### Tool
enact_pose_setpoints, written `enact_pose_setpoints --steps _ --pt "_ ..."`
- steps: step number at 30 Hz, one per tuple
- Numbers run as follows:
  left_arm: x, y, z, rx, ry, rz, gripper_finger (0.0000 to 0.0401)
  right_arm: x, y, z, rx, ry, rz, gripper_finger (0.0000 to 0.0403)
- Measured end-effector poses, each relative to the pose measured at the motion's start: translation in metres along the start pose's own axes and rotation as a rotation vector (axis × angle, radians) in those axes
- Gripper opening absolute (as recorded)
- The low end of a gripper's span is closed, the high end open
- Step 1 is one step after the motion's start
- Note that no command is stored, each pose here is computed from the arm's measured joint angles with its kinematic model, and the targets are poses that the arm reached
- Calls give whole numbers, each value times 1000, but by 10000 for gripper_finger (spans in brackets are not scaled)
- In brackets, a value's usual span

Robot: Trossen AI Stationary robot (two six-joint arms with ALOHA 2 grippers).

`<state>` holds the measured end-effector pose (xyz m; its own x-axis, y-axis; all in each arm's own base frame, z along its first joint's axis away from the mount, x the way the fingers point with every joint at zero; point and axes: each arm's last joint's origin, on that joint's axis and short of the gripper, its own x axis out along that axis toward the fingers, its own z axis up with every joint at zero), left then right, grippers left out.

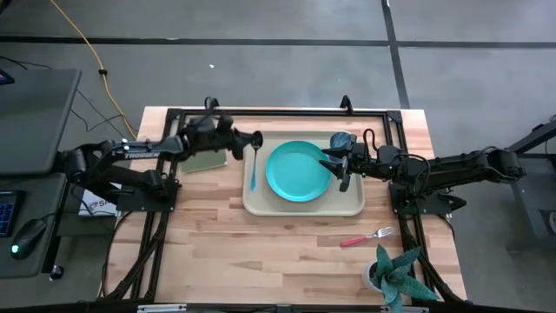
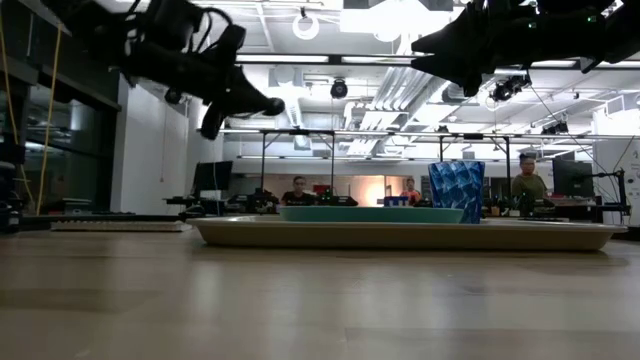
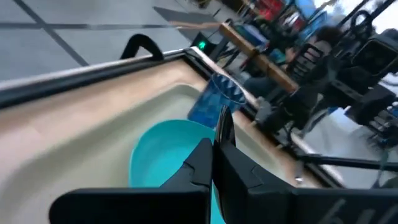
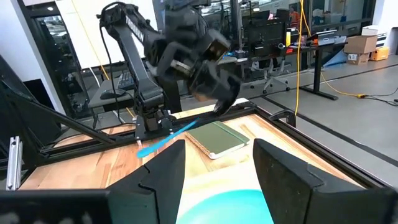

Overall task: Pick and place plate/cup/fork/spoon on tray
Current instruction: Put the blue spoon on the gray tray beside the blue plate

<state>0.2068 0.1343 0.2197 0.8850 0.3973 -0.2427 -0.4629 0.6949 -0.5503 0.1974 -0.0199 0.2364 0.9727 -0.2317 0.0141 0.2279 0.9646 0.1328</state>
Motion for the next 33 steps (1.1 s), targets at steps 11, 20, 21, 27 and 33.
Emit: enact_pose_setpoints --steps 11,20,21,27,33 --pt "-21 21 -76 -106 -44 203 0 0 -2 1 -2 -22 -82 181" --pt "-16 15 -91 -91 -37 215 0 0 -4 2 -6 -28 -131 181" --pt "-14 18 -94 -90 -19 226 0 0 -4 2 -6 -28 -130 181" --pt "13 29 -88 -110 75 210 0 0 -4 2 -6 -28 -129 181" --pt "36 34 -88 -113 124 224 0 0 -4 2 -16 -28 -128 181"
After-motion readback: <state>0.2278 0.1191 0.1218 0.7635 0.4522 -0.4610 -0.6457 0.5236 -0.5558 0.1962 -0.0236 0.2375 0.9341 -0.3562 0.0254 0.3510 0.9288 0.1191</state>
